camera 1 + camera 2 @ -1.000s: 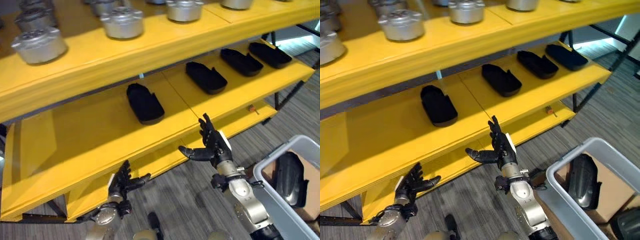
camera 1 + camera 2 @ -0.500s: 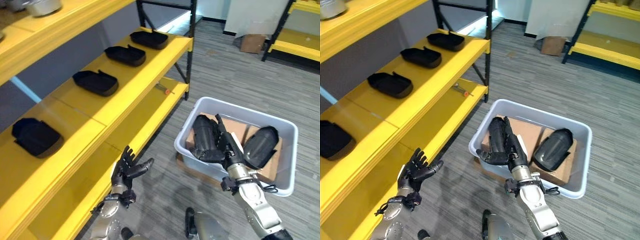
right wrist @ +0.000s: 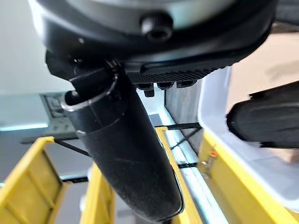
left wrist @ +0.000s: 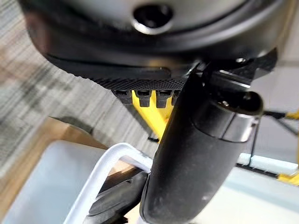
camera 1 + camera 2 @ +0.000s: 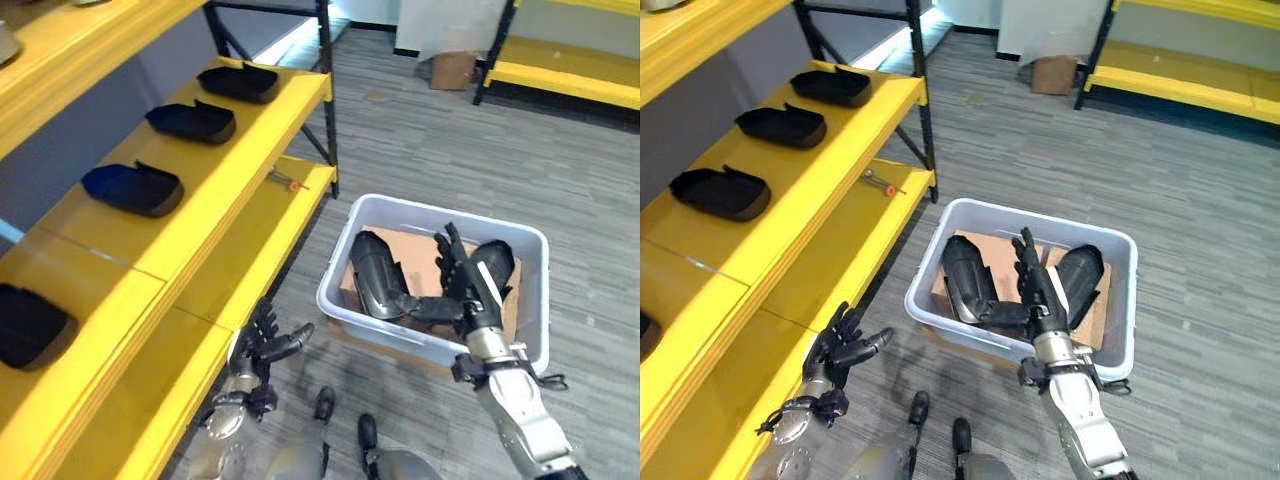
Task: Move parts from the plastic box to the shelf.
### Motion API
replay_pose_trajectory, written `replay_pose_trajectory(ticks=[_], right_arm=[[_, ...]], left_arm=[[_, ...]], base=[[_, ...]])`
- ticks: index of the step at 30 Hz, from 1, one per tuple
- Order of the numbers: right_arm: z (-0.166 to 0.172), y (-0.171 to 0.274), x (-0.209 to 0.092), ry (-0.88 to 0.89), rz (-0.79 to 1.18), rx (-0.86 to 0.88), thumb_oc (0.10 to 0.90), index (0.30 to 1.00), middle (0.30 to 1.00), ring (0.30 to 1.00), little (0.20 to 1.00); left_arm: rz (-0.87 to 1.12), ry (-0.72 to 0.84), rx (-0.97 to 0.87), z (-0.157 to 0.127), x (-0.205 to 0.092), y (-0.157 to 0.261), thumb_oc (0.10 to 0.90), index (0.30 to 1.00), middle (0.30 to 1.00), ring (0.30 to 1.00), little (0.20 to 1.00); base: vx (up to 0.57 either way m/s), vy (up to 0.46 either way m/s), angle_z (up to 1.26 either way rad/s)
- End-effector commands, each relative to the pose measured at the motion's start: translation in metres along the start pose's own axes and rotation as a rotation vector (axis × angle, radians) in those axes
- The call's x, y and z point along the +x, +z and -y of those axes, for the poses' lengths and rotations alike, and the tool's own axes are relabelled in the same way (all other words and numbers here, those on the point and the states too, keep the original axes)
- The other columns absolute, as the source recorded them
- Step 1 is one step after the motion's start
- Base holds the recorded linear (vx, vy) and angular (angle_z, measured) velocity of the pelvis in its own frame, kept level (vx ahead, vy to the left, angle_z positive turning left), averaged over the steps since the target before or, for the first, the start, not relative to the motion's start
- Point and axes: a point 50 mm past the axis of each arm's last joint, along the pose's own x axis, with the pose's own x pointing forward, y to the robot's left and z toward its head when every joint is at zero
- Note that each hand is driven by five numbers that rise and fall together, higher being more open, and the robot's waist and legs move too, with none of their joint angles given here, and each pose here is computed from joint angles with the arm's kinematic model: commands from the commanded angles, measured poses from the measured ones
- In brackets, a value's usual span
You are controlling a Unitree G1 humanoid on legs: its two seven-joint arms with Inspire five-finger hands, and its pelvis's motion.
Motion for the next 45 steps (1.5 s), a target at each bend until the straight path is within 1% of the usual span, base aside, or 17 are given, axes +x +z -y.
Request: replay_pose_trajectory(ticks=[1,6,10,18,24,28,33,35,37,38,40,42,43,44,45], right_arm=[[-0.006,0.044,0.007,0.033,0.264,0.036,0.900,1.000,1.000,1.000,1.000],[-0.005,0.041,0.006,0.015,0.248,0.043,0.900,1.000,1.000,1.000,1.000],[-0.009,0.041,0.007,0.042,0.246,0.040,0.900,1.000,1.000,1.000,1.000],[-0.034,0.048,0.023,0.144,0.275,0.039,0.900,1.000,1.000,1.000,1.000],[-0.041,0.054,0.028,0.146,0.296,0.043,0.900,1.000,1.000,1.000,1.000],[-0.037,0.053,0.025,0.146,0.291,0.031,0.900,1.000,1.000,1.000,1.000],[-0.035,0.055,0.023,0.178,0.291,0.015,0.900,1.000,1.000,1.000,1.000],[-0.032,0.056,0.022,0.179,0.300,-0.005,0.900,1.000,1.000,1.000,1.000],[-0.025,0.067,0.023,0.175,0.357,-0.166,0.900,1.000,1.000,1.000,1.000],[-0.025,0.067,0.023,0.175,0.357,-0.167,0.900,1.000,1.000,1.000,1.000],[-0.020,0.070,0.025,0.156,0.371,-0.231,0.900,1.000,1.000,1.000,1.000],[-0.017,0.076,0.032,0.140,0.402,-0.330,0.900,1.000,1.000,1.000,1.000],[-0.017,0.076,0.033,0.140,0.403,-0.331,0.900,1.000,1.000,1.000,1.000],[-0.016,0.079,0.037,0.137,0.413,-0.385,0.900,1.000,1.000,1.000,1.000],[-0.016,0.079,0.038,0.137,0.414,-0.385,0.900,1.000,1.000,1.000,1.000]], left_arm=[[0.290,-0.113,0.025,0.017,0.009,0.059,0.900,1.000,1.000,1.000,1.000],[0.285,-0.116,0.029,0.018,0.009,0.058,0.900,1.000,1.000,1.000,1.000],[0.276,-0.105,0.040,0.015,0.009,0.057,0.900,1.000,1.000,1.000,1.000],[0.314,-0.081,0.049,0.012,0.015,0.070,0.900,1.000,1.000,1.000,1.000],[0.325,-0.071,0.055,0.010,0.016,0.075,0.900,1.000,1.000,1.000,1.000],[0.319,-0.075,0.060,0.009,0.016,0.074,0.900,1.000,1.000,1.000,1.000],[0.255,-0.071,0.000,0.004,0.008,0.057,0.900,1.000,1.000,1.000,1.000],[0.246,-0.081,-0.008,0.005,0.007,0.054,0.900,1.000,1.000,1.000,1.000],[0.242,-0.088,-0.001,0.006,0.006,0.053,0.900,1.000,1.000,1.000,1.000],[0.242,-0.089,-0.002,0.006,0.006,0.053,0.900,1.000,1.000,1.000,1.000],[0.242,-0.097,-0.007,0.008,0.006,0.053,0.900,1.000,1.000,1.000,1.000],[0.245,-0.113,0.003,0.011,0.007,0.054,0.900,1.000,1.000,1.000,1.000],[0.246,-0.113,0.003,0.011,0.007,0.054,0.900,1.000,1.000,1.000,1.000],[0.250,-0.125,0.015,0.013,0.007,0.055,0.900,1.000,1.000,1.000,1.000],[0.251,-0.125,0.015,0.013,0.007,0.055,0.900,1.000,1.000,1.000,1.000]], base=[[0.22,0.111,-0.52],[0.15,0.081,-0.32],[0.14,0.061,-0.22],[0.03,-0.009,-0.37],[0.14,-0.226,-0.35],[0.06,-0.234,-0.05],[0.07,-0.289,-0.01],[0.04,-0.287,-0.39],[0.02,-0.246,-0.42],[0.01,-0.133,-0.20],[0.00,-0.107,-0.08],[-0.03,-0.094,-0.12],[-0.03,-0.066,-0.14],[-0.01,-0.023,-0.12],[-0.02,-0.021,-0.04]])
